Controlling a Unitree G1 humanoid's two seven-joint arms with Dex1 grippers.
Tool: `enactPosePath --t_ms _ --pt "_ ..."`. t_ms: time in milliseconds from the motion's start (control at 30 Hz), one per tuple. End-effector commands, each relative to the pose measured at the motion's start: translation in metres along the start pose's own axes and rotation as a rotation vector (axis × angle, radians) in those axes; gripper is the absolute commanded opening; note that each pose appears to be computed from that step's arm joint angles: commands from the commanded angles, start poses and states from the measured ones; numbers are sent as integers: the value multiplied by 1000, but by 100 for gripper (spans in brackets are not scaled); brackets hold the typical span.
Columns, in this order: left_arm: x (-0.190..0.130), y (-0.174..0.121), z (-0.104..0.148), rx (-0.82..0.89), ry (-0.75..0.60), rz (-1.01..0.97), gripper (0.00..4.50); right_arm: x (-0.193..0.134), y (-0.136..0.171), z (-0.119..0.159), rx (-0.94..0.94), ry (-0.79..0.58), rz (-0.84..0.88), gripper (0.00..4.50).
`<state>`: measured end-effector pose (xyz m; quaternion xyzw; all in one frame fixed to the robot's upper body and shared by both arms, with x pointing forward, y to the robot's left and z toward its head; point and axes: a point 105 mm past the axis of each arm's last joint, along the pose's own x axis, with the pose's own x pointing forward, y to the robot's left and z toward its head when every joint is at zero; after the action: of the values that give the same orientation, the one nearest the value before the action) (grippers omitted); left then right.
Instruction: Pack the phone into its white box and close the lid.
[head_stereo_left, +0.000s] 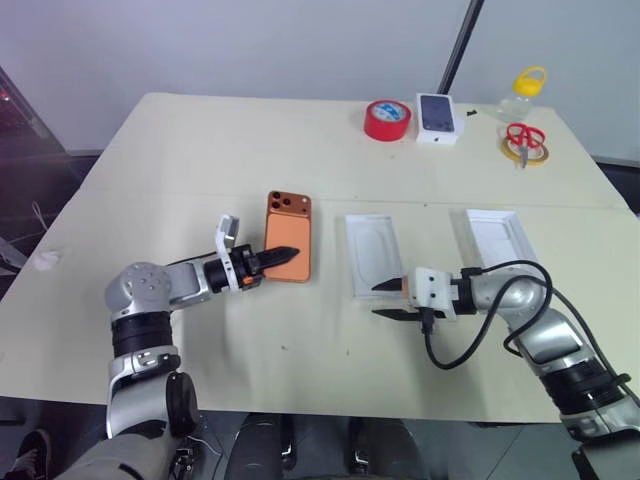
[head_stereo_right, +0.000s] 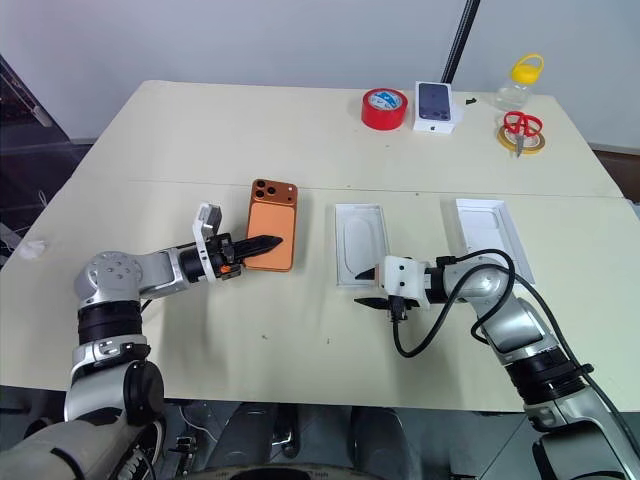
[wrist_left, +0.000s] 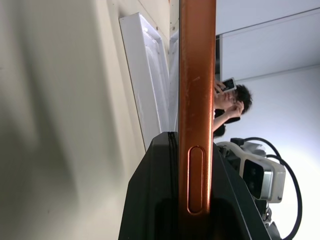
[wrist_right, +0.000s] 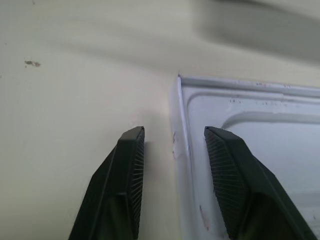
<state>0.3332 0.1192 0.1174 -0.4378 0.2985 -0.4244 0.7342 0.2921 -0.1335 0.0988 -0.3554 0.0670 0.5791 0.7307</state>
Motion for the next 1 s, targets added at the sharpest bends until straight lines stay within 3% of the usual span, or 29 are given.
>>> enactPosePath --t_ms 33,100,633,733,900,1000 --pt "0 -15 6 46 -18 -50 0 -1 -6 5 -3 -28 -31 99" --pt "2 -16 8 47 -22 -52 0 1 -6 7 -3 -37 -30 3" --pt "32 -45 18 82 -81 -103 0 50 -15 53 11 -173 -63 3" --pt "33 -41 14 83 -78 -83 0 48 -19 55 13 -176 -82 99" --pt "36 -35 5 60 -73 -68 0 23 -19 68 48 -251 -92 337" --pt "40 -29 -8 38 -51 -56 0 -2 -26 59 74 -233 -143 337"
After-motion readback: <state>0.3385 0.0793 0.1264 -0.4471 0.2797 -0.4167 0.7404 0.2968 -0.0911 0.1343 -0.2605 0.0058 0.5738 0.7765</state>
